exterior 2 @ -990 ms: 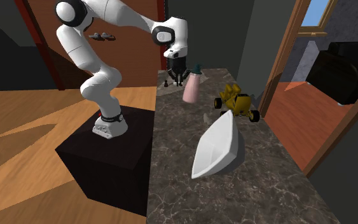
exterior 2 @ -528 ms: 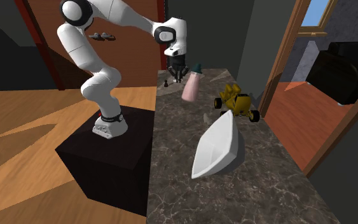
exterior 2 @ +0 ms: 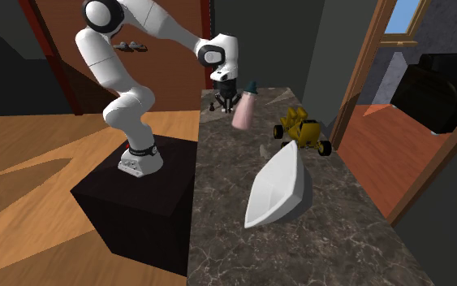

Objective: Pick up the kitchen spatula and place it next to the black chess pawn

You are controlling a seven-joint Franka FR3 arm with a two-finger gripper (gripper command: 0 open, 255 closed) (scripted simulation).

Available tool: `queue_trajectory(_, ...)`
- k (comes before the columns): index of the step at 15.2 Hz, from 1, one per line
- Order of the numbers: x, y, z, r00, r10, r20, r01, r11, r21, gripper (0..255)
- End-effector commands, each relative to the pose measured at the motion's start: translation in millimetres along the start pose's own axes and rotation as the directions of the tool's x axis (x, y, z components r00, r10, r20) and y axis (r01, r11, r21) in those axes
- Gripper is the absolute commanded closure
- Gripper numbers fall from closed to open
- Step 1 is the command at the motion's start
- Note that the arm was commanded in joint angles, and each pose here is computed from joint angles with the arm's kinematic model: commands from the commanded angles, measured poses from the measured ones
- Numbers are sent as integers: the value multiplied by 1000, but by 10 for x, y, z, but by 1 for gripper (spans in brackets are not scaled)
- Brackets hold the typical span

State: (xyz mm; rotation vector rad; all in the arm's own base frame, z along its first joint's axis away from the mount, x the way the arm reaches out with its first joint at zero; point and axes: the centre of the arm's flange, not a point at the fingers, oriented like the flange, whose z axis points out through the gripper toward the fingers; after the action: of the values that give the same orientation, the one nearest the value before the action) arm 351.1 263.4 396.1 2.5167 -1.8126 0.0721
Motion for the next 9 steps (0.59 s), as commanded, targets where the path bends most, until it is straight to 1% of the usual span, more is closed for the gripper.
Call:
queue_trajectory(1, -1, -3, 101, 1000, 0, 0, 0, 1000, 1, 255)
queue_trajectory(9, -27, -5, 523, 1000, 0, 0, 0, 1000, 1, 255)
